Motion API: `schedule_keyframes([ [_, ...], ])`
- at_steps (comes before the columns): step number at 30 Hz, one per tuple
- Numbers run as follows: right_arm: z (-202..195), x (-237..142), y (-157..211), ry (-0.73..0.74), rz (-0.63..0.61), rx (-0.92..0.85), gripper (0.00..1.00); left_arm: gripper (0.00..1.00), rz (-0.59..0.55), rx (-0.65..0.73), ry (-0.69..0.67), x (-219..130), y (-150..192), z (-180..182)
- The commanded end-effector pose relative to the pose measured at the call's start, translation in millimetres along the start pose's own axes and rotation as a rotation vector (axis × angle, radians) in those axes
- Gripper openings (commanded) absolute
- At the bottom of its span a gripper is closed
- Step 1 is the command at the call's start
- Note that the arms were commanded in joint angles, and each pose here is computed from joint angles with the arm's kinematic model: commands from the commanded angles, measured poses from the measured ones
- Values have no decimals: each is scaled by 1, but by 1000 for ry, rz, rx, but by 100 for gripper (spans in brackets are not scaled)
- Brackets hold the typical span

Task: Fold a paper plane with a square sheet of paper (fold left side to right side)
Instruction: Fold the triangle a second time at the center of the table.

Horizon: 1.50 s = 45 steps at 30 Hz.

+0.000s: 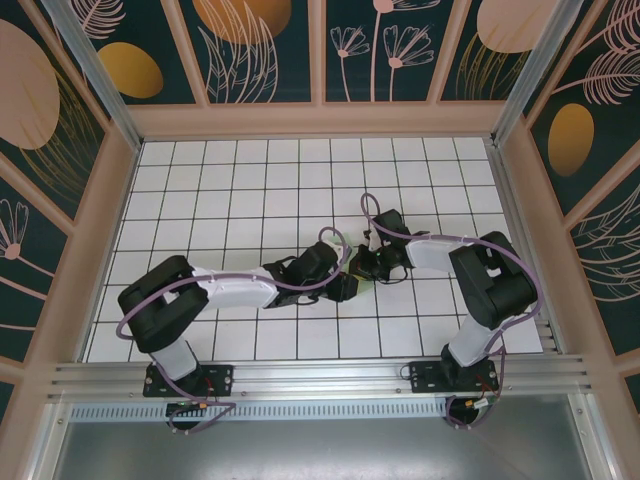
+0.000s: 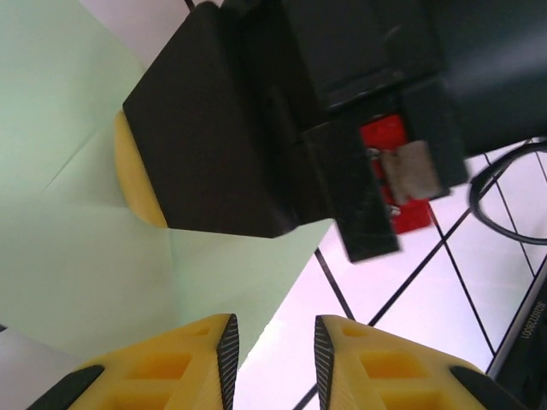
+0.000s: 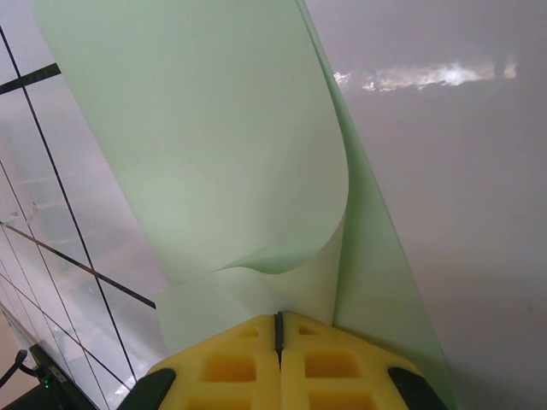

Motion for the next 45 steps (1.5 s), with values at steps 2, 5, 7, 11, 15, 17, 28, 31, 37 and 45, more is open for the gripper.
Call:
schedule_keyframes([
  [2,-26,12,23,140,86,45,7,33,13,-16,16,15,-2,-2],
  [5,-27,12,23,141,86,46,7,33,28,-26,-4,21,1,4],
  [7,-27,12,23,144,87,45,7,32,35,-30,-28,24,3,9],
  [11,-27,12,23,147,88,43,7,32,55,-36,-61,26,8,17],
  [15,-27,12,22,153,89,39,7,32,67,-48,-80,27,12,24],
  [17,-27,12,22,158,90,42,7,32,73,-53,-83,27,14,26],
  [28,-12,3,5,77,21,-10,3,32,162,-65,-144,32,37,45],
  [31,-5,-8,-5,57,-31,-34,1,31,170,-69,-159,31,42,48],
  [37,3,-32,-8,22,-107,-57,0,30,166,-73,-166,31,43,49],
  [45,-2,-29,12,-44,-63,-14,0,29,163,-70,-164,31,42,48],
])
Point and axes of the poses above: each hand's point on the last joint's axis, 136 mm out from that joint toward the fingers, its own x axis out along the fingers, its own z axis along the line the jaws close on, y = z × x, the point moved 9 cm from there along -x, back along the fingers, and after that the axes turned 13 degrees about -x, right-handed, at the moved point
